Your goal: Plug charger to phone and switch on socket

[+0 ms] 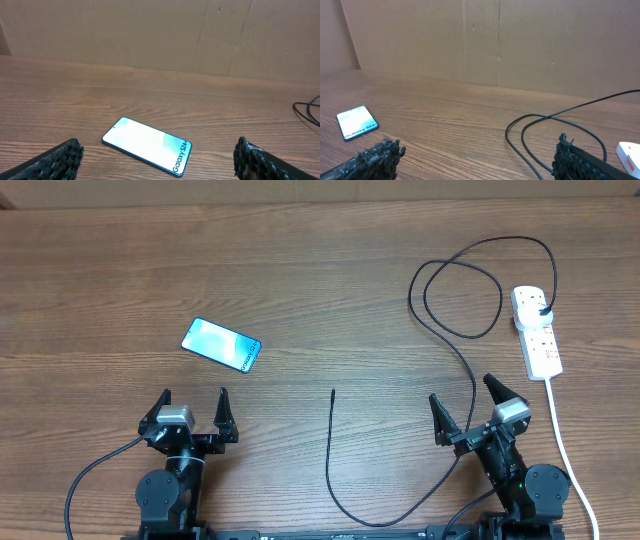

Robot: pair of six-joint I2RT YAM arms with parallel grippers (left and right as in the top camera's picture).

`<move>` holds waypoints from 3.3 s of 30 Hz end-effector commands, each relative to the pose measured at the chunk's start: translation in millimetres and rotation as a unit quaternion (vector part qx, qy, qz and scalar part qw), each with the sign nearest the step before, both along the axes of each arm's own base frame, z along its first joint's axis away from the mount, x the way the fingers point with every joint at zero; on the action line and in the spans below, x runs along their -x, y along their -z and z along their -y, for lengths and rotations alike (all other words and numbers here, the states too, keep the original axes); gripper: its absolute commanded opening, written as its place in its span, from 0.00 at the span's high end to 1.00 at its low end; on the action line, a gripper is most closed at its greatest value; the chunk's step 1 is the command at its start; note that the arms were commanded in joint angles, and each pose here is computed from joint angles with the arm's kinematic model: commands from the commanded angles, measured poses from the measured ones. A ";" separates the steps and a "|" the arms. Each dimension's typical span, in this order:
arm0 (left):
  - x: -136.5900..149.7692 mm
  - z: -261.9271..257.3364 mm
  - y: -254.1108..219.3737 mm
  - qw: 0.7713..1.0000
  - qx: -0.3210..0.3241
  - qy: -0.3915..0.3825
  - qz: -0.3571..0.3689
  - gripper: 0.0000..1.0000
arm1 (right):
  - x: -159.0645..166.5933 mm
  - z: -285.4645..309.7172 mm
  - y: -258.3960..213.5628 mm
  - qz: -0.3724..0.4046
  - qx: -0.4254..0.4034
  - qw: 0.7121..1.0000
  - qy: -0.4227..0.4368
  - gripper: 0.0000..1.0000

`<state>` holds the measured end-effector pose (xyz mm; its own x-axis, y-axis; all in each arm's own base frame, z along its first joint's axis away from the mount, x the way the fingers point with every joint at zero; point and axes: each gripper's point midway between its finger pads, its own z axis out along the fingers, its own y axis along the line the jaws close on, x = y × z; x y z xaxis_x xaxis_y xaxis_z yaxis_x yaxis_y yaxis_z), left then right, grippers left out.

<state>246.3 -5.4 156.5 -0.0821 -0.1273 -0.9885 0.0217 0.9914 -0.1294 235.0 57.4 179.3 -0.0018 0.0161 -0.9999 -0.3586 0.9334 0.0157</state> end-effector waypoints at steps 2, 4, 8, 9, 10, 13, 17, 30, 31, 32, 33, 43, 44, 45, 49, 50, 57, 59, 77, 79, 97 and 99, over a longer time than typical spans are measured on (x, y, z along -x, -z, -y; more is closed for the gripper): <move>0.0 -2.7 -2.2 1.000 0.006 -0.007 0.007 0.00 | -0.2 -0.4 2.6 0.000 0.000 1.000 0.001 0.00; 0.0 -2.7 -2.9 1.000 0.012 -0.008 0.008 0.00 | -0.2 -0.4 2.6 0.000 0.000 1.000 0.001 0.00; -0.2 -2.7 -7.2 1.000 0.017 -0.008 0.016 0.01 | -0.2 -0.4 2.7 0.000 0.000 1.000 0.001 0.00; -0.2 -2.7 -8.4 1.000 0.017 -0.007 0.018 0.00 | -0.2 -0.4 2.6 0.000 0.000 1.000 0.001 0.00; -0.1 -2.7 -9.0 1.000 0.017 -0.007 0.019 0.00 | -0.2 -0.4 2.6 0.000 0.000 1.000 0.001 0.00; 0.0 -2.6 -10.3 0.999 0.029 -0.008 0.020 0.00 | -0.2 -0.4 2.6 0.000 0.000 1.000 0.001 0.00; 0.2 -2.6 -12.1 0.999 0.037 -0.008 0.021 0.00 | -0.2 -0.4 2.6 0.000 0.000 1.000 0.001 0.00; 1.8 -2.6 -23.8 0.999 0.037 -0.008 0.032 0.01 | -0.2 -0.4 2.6 0.000 0.000 1.000 0.001 0.00; 2.0 -2.6 -24.2 0.999 0.037 -0.008 0.032 0.00 | -0.2 -0.4 2.6 0.000 0.000 1.000 0.001 0.00; 2.1 -2.6 -24.9 0.999 0.037 -0.008 0.032 0.00 | -0.2 -0.4 2.6 0.000 0.000 1.000 0.001 0.00; 2.1 -2.7 -25.4 0.999 0.037 -0.008 0.033 0.00 | -0.2 -0.4 2.6 0.000 0.000 1.000 0.001 0.00; 2.5 -2.6 -25.5 0.999 0.037 -0.008 0.031 0.01 | -0.2 -0.4 2.6 0.000 0.000 1.000 0.001 0.00; 2.5 -2.6 -25.2 0.999 0.037 -0.008 0.030 0.00 | -0.2 -0.4 2.6 0.000 0.000 1.000 0.001 0.00; 2.5 -2.6 -24.8 0.999 0.037 -0.008 0.029 0.00 | -0.2 -0.4 2.6 0.000 0.000 1.000 0.001 0.00; 2.6 -2.6 -21.5 0.999 0.037 -0.008 0.023 0.00 | -0.2 -0.4 2.6 0.000 0.000 1.000 0.001 0.00; 2.6 -2.6 -21.2 0.999 0.037 -0.008 0.022 0.00 | -0.2 -0.4 2.6 0.000 0.000 1.000 0.001 0.00; 4.0 -2.7 -25.0 0.999 0.037 -0.009 0.021 0.00 | -0.2 -0.4 2.7 0.000 0.000 1.000 0.001 0.00; 5.0 -3.3 -25.9 0.999 0.037 -0.011 0.016 0.00 | -0.2 -0.4 2.7 0.000 0.000 1.000 0.001 0.00; 11.1 -8.9 -41.4 0.999 0.038 -0.028 -0.002 0.00 | -0.2 -0.4 2.6 0.000 0.000 1.000 0.001 0.00; 9.2 -8.9 -39.0 0.999 0.040 -0.028 -0.013 0.00 | -0.2 -0.4 2.6 0.000 0.000 1.000 0.001 0.00; -33.9 -8.6 -64.6 0.992 0.037 -0.031 -0.114 0.00 | -0.2 -0.4 2.6 0.000 0.000 1.000 0.001 0.00; -42.7 -8.7 -73.4 0.991 0.044 -0.032 -0.124 0.00 | -0.2 -0.4 2.6 0.000 0.000 1.000 0.001 0.00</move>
<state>278.2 -0.3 206.0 -0.3253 -0.2028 -0.9236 -0.0651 0.9792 -0.1921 235.0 57.4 179.4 -0.0013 0.0158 -0.9999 -0.3586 0.9334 0.0152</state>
